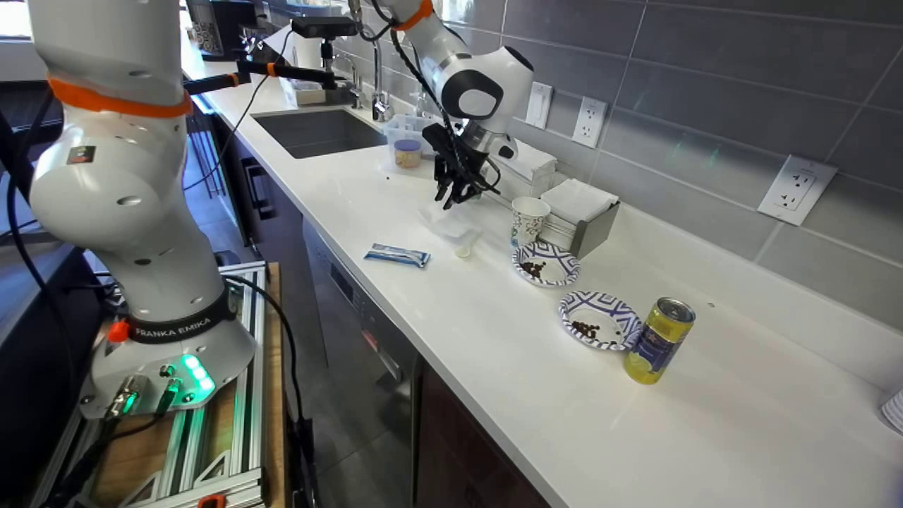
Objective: Put one paper towel on the counter, then place the white spoon on it
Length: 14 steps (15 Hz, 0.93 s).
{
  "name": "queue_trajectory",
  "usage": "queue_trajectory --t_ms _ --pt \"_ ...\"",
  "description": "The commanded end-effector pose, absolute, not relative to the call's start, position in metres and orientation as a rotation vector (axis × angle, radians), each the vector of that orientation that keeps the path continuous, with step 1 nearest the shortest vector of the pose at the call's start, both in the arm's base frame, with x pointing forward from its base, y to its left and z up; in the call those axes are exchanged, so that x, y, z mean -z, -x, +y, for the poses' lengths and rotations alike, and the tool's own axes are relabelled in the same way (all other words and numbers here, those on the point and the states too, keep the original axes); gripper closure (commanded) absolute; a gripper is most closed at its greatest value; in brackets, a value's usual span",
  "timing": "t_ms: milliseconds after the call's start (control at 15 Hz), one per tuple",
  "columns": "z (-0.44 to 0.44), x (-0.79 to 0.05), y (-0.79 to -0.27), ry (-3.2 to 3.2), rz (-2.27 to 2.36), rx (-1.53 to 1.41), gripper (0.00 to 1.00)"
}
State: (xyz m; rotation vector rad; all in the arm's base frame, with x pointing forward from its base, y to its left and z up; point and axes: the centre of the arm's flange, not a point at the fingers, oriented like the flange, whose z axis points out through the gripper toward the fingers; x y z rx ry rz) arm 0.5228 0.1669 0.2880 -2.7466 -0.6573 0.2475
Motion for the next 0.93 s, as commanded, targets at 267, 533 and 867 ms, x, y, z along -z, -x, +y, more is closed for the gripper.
queue_trajectory --t_ms 267,533,867 --pt "0.158 -0.299 -0.515 2.830 -0.836 -0.180 0.07" --pt "0.148 -0.284 -0.512 2.873 -0.920 -0.216 0.00" --pt "0.149 -0.280 -0.512 2.890 -0.973 -0.206 0.00"
